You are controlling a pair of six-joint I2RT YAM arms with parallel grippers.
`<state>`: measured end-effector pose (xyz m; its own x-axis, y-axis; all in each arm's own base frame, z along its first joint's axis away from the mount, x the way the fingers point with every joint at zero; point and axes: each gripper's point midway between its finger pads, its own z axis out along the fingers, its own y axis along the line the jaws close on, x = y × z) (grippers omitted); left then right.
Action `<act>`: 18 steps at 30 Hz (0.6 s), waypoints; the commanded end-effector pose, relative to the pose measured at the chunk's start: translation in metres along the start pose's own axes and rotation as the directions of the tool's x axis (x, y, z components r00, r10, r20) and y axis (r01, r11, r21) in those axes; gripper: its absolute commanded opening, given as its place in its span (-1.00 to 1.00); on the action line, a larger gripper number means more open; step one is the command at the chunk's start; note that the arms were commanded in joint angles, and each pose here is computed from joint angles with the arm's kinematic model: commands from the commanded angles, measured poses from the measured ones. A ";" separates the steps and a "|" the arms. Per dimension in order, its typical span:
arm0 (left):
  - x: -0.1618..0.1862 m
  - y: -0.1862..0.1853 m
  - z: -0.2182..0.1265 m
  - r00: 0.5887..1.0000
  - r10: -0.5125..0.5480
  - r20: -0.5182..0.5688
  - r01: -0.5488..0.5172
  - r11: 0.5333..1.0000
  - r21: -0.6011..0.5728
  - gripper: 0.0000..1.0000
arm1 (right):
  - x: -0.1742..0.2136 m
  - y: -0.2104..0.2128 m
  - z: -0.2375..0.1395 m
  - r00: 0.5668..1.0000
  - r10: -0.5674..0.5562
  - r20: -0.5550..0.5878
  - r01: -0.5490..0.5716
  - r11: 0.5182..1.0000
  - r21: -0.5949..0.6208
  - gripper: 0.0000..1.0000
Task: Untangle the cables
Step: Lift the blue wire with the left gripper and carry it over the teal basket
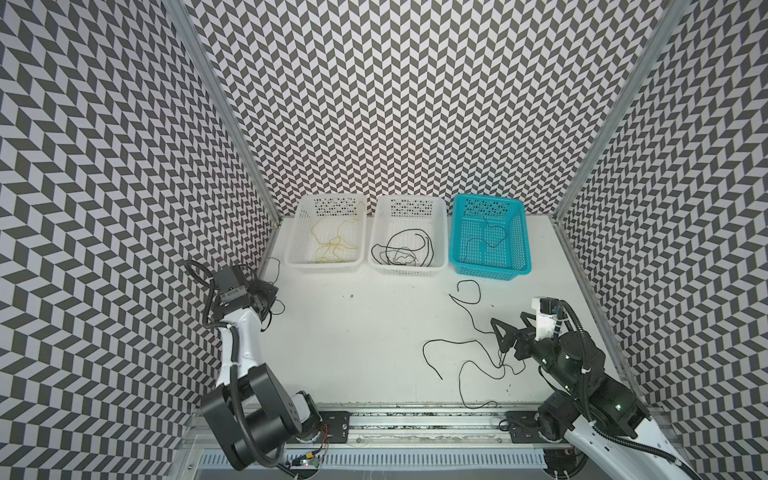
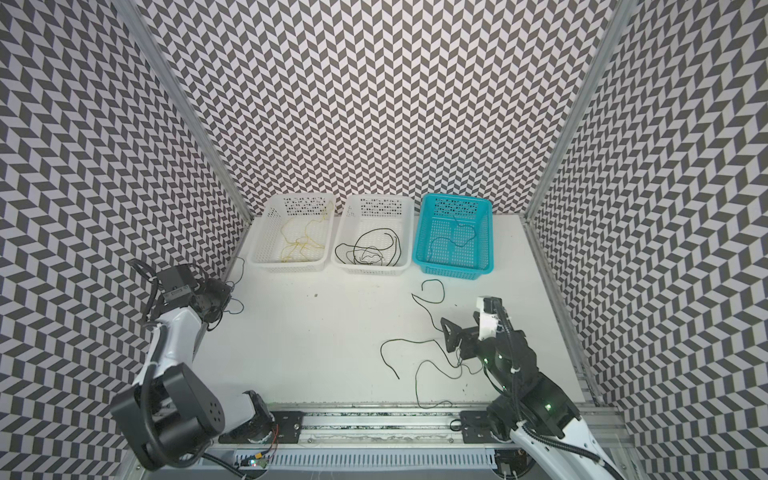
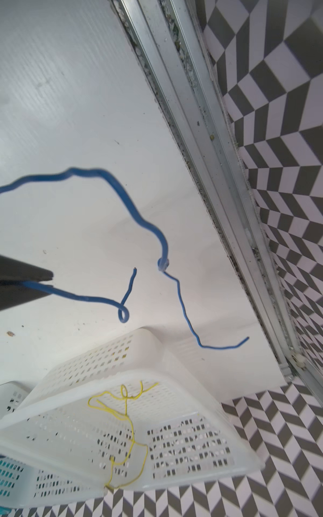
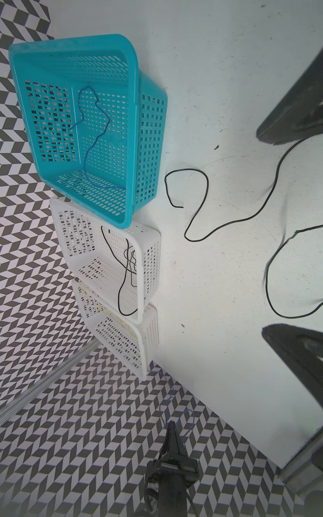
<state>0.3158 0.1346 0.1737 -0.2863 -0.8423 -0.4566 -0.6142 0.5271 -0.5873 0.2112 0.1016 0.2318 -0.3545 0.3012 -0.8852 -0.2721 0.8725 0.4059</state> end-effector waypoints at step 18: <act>0.110 -0.316 -0.220 0.697 0.638 0.328 -0.708 0.538 0.457 -1.00 | -0.011 -0.018 -0.007 0.990 0.138 0.001 -0.137 0.980 0.147 0.99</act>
<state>0.2986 -0.1286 0.4647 -0.3494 -0.3694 -0.8611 0.2260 0.8586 -0.4601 0.2167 0.0868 0.2205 -0.4289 0.3538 -0.8312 -0.1115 0.8923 0.4374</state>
